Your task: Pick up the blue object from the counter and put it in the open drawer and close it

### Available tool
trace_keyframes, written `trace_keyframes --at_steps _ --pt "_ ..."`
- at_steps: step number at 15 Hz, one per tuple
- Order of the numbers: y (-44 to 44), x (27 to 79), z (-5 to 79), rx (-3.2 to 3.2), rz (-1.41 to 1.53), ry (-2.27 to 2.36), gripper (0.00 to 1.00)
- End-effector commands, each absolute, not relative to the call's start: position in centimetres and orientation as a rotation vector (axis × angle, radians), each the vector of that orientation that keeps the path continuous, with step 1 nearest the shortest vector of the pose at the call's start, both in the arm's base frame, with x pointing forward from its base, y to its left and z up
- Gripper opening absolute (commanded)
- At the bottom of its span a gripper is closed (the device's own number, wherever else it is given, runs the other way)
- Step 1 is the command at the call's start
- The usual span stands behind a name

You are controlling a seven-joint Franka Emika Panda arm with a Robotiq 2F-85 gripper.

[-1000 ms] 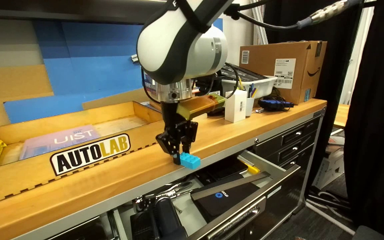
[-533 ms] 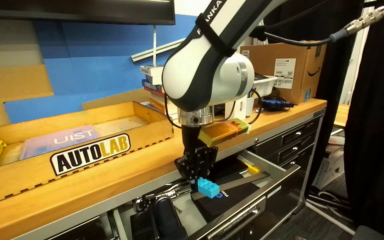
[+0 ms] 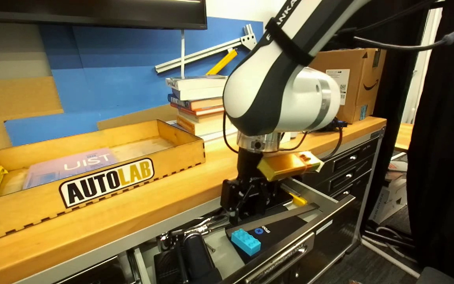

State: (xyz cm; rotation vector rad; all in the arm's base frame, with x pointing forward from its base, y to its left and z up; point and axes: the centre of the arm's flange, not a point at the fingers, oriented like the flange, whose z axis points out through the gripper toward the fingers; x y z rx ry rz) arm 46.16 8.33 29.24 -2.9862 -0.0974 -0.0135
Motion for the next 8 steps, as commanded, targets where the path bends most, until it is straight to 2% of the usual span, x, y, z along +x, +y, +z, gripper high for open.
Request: trace_keyframes --at_steps 1,8 --pt "6.4 41.3 31.9 -2.979 -0.033 -0.076 1.0" --pt "6.9 41.7 27.5 -2.916 0.471 -0.201 1.0"
